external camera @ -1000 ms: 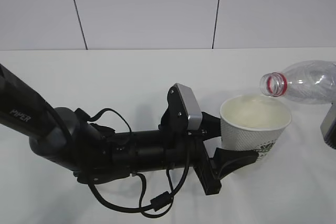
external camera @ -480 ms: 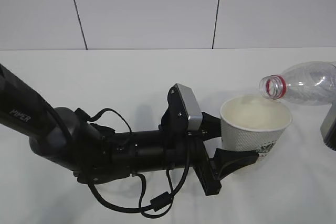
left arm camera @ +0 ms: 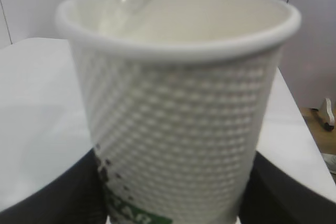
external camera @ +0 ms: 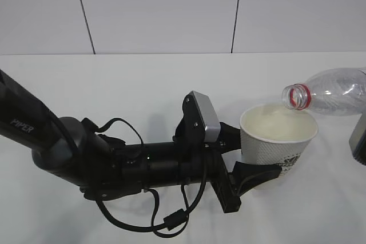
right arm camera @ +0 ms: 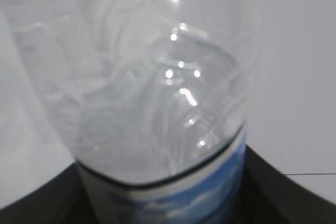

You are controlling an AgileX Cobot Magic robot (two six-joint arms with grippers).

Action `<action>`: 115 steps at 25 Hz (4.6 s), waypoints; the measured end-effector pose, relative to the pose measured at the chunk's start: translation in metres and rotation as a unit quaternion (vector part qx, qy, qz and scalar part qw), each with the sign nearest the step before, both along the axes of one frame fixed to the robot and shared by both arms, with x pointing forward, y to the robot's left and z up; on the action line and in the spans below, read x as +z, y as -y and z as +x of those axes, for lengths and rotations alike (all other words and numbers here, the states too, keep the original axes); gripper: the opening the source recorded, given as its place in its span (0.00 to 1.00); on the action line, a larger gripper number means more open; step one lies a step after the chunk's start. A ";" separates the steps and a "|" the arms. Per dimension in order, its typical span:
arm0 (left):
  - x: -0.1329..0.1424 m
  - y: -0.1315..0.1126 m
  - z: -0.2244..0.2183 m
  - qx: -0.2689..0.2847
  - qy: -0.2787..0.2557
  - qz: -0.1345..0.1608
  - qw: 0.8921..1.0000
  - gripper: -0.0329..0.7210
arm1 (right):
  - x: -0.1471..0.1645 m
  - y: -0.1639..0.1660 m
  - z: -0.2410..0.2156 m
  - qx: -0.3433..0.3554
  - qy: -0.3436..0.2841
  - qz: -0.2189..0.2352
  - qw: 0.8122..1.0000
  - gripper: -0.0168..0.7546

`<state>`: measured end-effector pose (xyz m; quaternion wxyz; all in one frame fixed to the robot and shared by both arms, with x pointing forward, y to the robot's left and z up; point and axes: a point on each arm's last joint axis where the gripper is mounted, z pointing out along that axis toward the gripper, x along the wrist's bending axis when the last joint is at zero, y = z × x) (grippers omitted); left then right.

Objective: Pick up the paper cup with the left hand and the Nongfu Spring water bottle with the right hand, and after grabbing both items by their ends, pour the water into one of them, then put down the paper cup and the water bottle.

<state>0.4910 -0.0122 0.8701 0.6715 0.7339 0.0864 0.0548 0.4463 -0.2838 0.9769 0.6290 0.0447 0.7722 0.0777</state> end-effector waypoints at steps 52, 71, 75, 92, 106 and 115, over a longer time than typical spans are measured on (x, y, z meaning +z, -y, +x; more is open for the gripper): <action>0.000 0.000 0.000 0.000 0.000 0.000 1.000 0.68 | 0.000 0.000 0.000 0.002 0.001 -0.011 1.000 0.61; 0.000 0.000 0.000 0.000 0.000 0.000 1.000 0.68 | 0.000 0.000 0.000 0.004 0.001 -0.020 1.000 0.61; 0.000 0.000 0.000 0.000 0.000 0.000 1.000 0.68 | 0.000 0.000 0.000 0.003 0.001 -0.020 1.000 0.61; 0.000 0.000 0.000 0.000 0.000 0.000 1.000 0.68 | 0.000 0.000 0.000 0.004 0.001 -0.021 1.000 0.61; 0.000 0.000 0.000 0.000 0.000 0.000 1.000 0.68 | 0.000 0.000 0.000 0.003 0.001 -0.021 1.000 0.61; 0.000 0.000 0.000 0.000 0.000 0.001 1.000 0.68 | 0.000 0.000 0.000 0.003 0.001 -0.021 1.000 0.61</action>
